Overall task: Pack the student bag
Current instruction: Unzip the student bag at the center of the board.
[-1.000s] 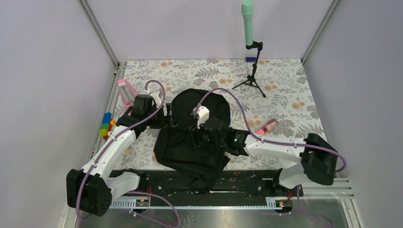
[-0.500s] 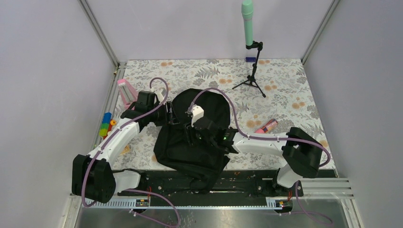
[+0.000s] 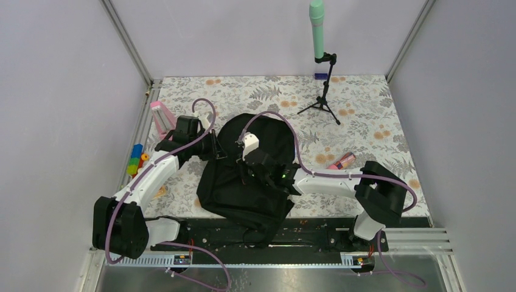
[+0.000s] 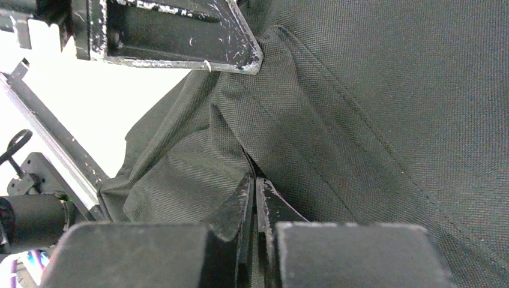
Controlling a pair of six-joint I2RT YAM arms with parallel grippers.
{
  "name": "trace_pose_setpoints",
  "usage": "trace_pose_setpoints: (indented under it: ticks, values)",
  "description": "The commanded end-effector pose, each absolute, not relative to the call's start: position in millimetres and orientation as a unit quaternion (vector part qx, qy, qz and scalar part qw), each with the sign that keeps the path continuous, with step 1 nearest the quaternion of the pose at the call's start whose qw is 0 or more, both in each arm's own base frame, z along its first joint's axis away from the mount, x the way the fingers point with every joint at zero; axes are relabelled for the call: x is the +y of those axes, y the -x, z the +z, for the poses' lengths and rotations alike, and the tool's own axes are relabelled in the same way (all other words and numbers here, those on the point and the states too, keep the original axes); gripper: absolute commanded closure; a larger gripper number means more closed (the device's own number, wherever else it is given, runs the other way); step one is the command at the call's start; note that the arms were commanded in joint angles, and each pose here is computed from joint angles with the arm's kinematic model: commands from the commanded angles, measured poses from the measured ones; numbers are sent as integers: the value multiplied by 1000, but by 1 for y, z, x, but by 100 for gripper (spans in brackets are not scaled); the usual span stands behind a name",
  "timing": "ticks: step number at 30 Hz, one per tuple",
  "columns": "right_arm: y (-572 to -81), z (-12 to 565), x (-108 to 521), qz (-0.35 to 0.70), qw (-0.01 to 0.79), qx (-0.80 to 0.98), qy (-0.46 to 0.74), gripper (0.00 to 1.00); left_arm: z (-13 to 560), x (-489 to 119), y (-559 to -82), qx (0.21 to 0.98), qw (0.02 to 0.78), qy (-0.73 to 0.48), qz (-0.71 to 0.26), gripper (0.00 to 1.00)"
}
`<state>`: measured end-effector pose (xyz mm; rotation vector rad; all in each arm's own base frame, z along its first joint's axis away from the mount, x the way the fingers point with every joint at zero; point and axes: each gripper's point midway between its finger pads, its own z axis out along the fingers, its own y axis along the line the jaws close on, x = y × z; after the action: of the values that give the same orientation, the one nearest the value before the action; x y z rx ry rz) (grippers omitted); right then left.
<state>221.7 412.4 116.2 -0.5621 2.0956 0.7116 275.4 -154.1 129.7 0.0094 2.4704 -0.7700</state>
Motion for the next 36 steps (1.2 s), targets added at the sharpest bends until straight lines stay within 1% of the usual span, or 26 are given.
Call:
trace_pose_setpoints:
  ticks: [1, 4, 8, 11, 23, 30, 36]
  values:
    - [-228, 145, 419, 312, 456, 809, 202, 100, 149, -156, -288, 902, 312, -13, -296, 100]
    - [-227, 146, 411, 313, 465, 806, 192, 100, 148, -151, -287, 905, 319, -11, -282, 100]
    - [-226, 139, 405, 302, 458, 815, 189, 100, 153, -143, -287, 903, 339, -8, -264, 100]
    - [-223, 137, 402, 312, 456, 814, 181, 100, 156, -138, -288, 903, 349, -7, -251, 100]
    - [-219, 135, 364, 296, 467, 824, 129, 100, 153, -127, -286, 909, 353, 0, -224, 100]
    - [-220, 133, 343, 268, 477, 829, 119, 100, 152, -122, -286, 910, 356, 4, -211, 100]
    - [-221, 125, 311, 222, 487, 838, 106, 100, 152, -121, -286, 912, 355, 4, -206, 100]
